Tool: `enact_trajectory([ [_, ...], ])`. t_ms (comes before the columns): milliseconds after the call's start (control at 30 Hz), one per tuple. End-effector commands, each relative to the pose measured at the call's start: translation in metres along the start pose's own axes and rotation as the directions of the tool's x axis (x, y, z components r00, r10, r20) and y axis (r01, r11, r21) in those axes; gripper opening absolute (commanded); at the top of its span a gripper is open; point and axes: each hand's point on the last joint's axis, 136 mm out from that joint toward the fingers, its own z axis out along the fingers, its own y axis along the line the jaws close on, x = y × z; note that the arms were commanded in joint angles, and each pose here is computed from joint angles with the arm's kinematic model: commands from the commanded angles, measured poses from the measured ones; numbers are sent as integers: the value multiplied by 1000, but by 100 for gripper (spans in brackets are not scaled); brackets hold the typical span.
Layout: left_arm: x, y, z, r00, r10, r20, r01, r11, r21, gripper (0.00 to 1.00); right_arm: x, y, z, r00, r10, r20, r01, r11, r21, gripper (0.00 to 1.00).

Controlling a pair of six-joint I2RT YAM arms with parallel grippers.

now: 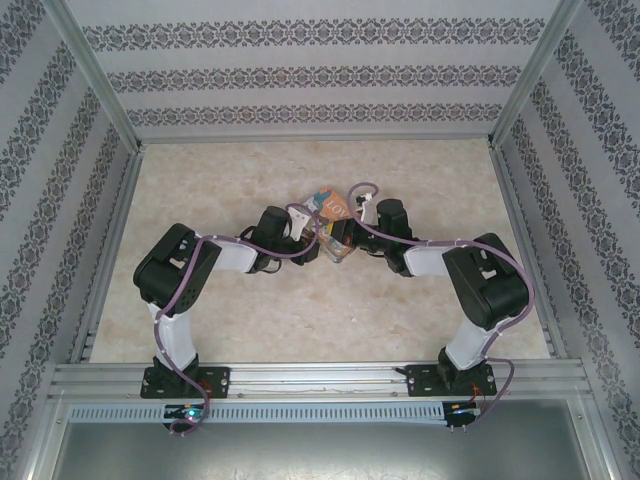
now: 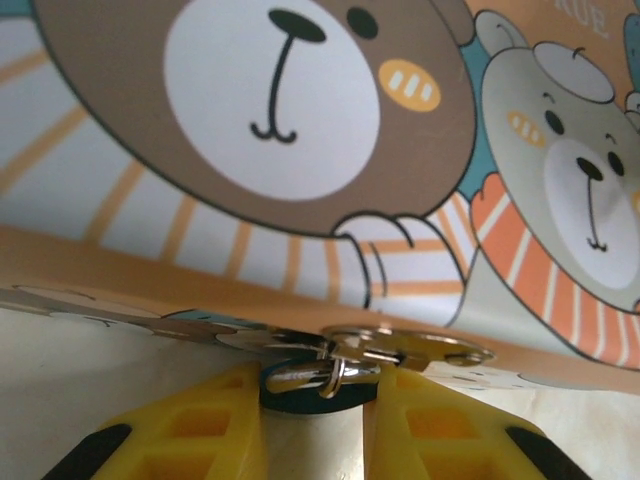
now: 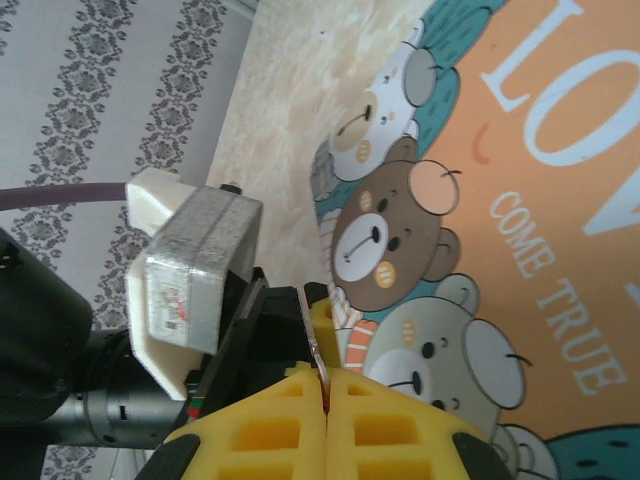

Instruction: Unlock the padlock with the key

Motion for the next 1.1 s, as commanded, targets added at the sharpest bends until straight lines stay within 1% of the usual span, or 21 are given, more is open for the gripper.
enact_trajectory([
  [0,-10,-21,-8,1000,-5,29,4,999,35,25,-8,16,-10,999,-29,32,30,999,-23,0],
  [133,-15,-30,-18,999,-38,27,37,998,43,24,-13,25,-22,998,-43,56,45,999,-28,0],
  [233,-18,-36,-27,996,-85,16,84,995,47,24,-15,28,-34,996,-62,70,63,998,-12,0],
  [533,-33,-60,-51,974,-227,-9,227,968,105,21,-4,26,-72,986,-147,72,139,984,114,0],
  [767,-47,-72,-59,936,-351,-19,350,927,136,16,15,28,-90,975,-218,39,208,964,168,0],
  [867,-52,-74,-60,913,-406,-29,406,902,145,17,23,31,-95,962,-271,21,262,946,192,0],
  [1067,-59,-81,-60,888,-458,-52,459,872,171,14,36,38,-98,924,-382,3,373,903,213,0],
])
